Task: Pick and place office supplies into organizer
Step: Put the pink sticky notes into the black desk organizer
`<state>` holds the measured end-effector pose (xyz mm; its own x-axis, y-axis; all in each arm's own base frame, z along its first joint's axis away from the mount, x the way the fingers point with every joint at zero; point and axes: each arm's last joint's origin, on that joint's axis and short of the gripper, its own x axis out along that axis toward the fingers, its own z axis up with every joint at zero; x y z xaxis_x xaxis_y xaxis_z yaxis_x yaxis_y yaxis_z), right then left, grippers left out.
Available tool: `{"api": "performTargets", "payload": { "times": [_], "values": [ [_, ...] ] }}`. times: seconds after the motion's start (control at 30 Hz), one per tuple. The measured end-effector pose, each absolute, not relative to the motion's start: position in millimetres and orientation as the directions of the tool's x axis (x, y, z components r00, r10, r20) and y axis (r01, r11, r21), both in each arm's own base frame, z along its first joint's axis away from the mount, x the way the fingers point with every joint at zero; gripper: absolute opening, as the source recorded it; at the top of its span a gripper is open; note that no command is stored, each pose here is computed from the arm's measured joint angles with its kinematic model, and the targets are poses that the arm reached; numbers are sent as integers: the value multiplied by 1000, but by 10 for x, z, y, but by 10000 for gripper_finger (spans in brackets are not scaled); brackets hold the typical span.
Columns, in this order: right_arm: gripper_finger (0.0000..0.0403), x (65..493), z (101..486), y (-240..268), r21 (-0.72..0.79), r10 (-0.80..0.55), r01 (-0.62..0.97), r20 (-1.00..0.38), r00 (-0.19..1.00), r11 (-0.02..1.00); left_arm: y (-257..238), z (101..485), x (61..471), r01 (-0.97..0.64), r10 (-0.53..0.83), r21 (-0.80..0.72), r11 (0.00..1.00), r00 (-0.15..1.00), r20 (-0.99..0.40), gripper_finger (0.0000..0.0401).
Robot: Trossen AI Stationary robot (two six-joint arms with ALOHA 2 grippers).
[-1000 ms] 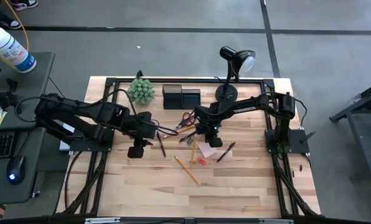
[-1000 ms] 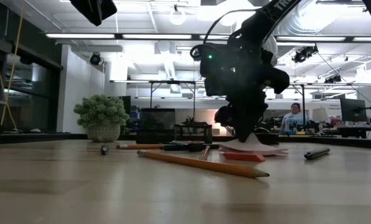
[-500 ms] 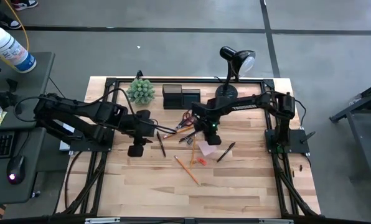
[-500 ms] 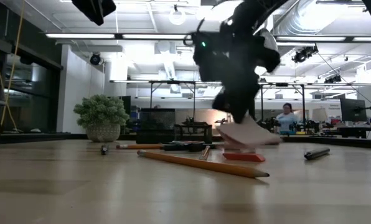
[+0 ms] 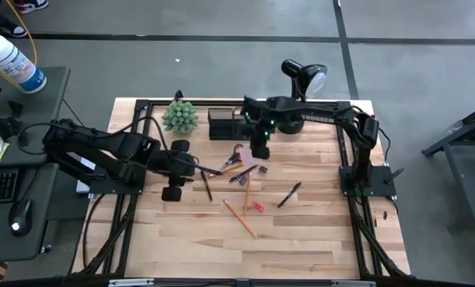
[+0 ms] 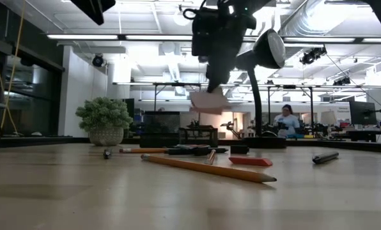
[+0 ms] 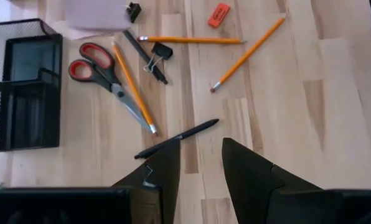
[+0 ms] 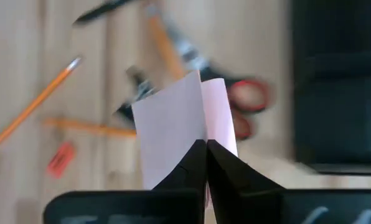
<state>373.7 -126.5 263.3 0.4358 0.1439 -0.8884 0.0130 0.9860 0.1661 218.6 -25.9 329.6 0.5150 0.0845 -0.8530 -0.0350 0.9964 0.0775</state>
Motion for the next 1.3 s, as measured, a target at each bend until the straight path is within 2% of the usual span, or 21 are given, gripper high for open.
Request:
{"api": "performTargets", "payload": {
  "times": [0.13, 0.27, 0.57, 0.83, 1.3],
  "values": [
    [0, 3735, 2737, -1476, 70, 18, 89, -876, 483, 994, -297, 3307, 2180, -41, 95, 86, 995, 528, -844, 106],
    [0, 3687, 2768, -1678, 36, -46, 152, -861, 506, 988, -301, 3308, 2183, -51, 93, 77, 996, 530, -843, 106],
    [0, 3620, 2640, -1995, 89, -49, 245, -860, 508, 965, -307, 3334, 2224, -50, 85, 68, 996, 571, -816, 106],
    [0, 3681, 2625, -1973, -9, -123, 224, -858, 499, 974, -302, 3333, 2222, -45, 84, 71, 996, 569, -818, 106],
    [0, 3789, 2329, -2082, 6, -122, 266, -877, 465, 964, -302, 3330, 2220, -52, 85, 68, 996, 565, -820, 106]
  ]
}}
